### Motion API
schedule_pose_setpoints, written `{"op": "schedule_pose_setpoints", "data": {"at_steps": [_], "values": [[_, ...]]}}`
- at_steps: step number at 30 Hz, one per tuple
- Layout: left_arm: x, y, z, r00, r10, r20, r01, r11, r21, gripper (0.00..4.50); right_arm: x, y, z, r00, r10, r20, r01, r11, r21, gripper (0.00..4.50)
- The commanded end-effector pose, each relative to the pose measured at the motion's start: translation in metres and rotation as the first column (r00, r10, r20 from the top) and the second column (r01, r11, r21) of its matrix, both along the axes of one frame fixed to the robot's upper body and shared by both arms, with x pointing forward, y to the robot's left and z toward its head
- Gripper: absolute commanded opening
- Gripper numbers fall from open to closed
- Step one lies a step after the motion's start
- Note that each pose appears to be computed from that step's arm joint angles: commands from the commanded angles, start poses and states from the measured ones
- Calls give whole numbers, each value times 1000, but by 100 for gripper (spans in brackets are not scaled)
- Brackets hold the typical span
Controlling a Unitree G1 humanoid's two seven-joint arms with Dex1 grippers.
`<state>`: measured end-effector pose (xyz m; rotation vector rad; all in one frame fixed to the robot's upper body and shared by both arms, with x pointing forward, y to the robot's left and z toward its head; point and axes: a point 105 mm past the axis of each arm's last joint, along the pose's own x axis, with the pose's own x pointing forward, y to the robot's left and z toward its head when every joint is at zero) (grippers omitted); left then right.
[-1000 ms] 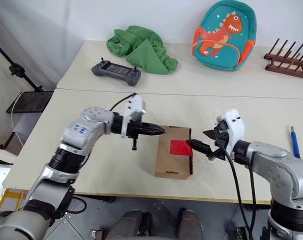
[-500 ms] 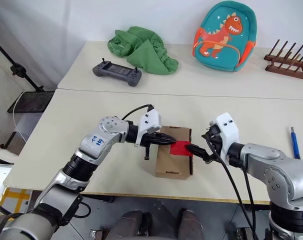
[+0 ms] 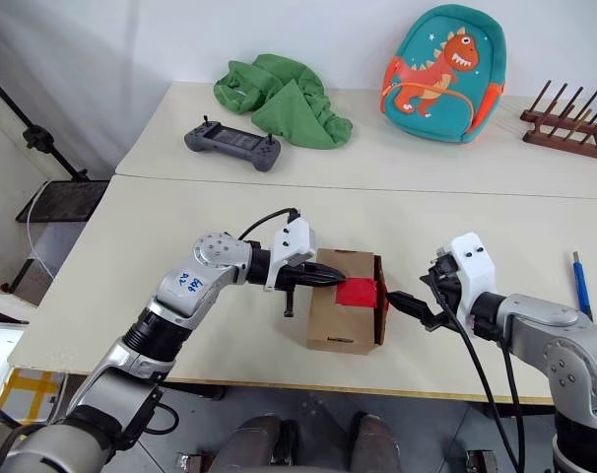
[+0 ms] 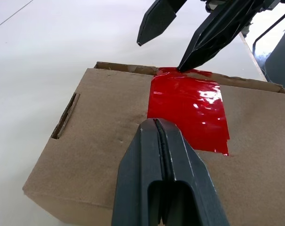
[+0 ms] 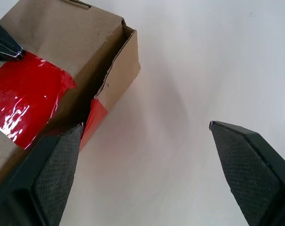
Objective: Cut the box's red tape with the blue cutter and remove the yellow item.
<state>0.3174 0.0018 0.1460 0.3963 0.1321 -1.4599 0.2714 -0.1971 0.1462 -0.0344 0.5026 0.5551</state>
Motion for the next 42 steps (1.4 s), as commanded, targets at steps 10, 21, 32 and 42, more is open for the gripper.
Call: {"op": "schedule_pose_setpoints", "data": {"at_steps": [10,21,32,42], "values": [[1,8,-27,996,47,-73,-42,996,74,0,6,20,2,998,9,-55,-10,1000,-20,445],[-1,10,-28,996,53,-75,-48,996,73,0,14,-1,-19,994,-70,-84,41,949,-314,445],[-2,11,-28,995,61,-76,-55,996,72,0,14,-11,-38,991,-87,-101,51,947,-318,445],[-4,11,-28,995,64,-81,-58,996,70,0,5,-26,-8,991,-13,-134,33,988,149,445]]}}
